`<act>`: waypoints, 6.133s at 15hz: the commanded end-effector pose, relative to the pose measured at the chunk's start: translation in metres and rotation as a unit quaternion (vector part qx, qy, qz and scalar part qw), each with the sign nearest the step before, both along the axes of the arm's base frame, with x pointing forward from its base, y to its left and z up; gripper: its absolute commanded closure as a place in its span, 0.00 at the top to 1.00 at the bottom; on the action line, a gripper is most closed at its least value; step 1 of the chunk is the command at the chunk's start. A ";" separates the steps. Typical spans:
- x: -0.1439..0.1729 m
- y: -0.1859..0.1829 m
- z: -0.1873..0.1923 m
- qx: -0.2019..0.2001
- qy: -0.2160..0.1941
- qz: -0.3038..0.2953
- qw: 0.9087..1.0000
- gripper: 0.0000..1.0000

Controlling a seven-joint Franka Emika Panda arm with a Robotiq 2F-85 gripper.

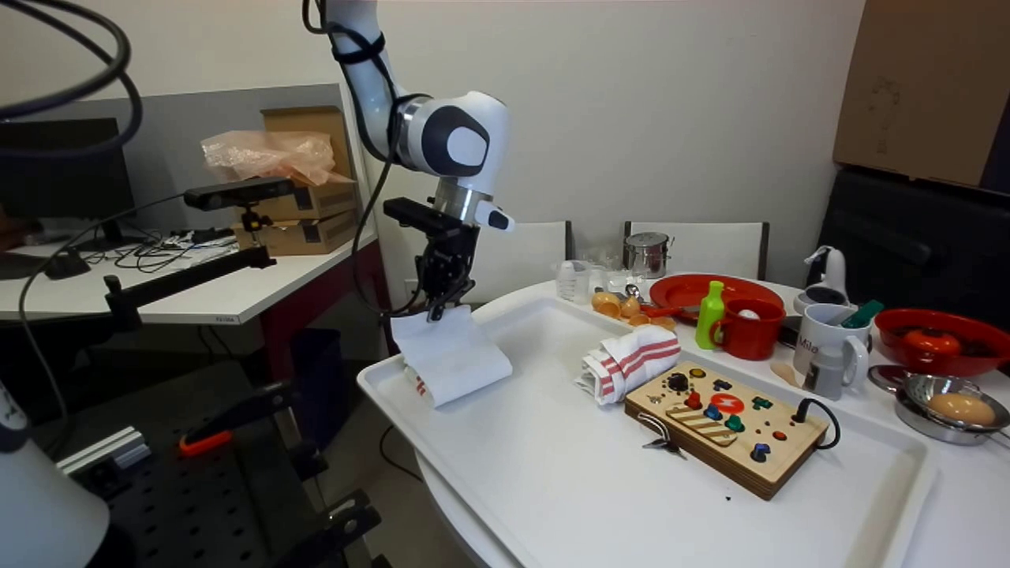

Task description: Fold the towel

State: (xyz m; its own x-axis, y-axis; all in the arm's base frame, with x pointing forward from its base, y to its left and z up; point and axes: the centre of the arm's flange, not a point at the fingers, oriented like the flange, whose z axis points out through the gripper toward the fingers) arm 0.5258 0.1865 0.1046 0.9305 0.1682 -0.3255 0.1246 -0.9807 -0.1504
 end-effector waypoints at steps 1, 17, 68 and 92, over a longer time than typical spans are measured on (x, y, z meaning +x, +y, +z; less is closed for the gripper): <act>0.010 0.014 -0.011 -0.020 0.006 0.012 1.000 0.02; 0.030 0.006 -0.019 -0.039 0.003 0.001 0.999 1.00; 0.012 -0.138 -0.097 0.072 0.150 -0.115 0.979 0.75; 0.031 -0.205 -0.103 0.034 0.127 -0.164 0.978 0.02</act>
State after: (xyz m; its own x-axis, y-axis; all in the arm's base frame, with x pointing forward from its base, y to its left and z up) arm 0.5525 0.0035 0.0000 0.8276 -0.0560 -0.5586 -0.2227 -0.9461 -0.2351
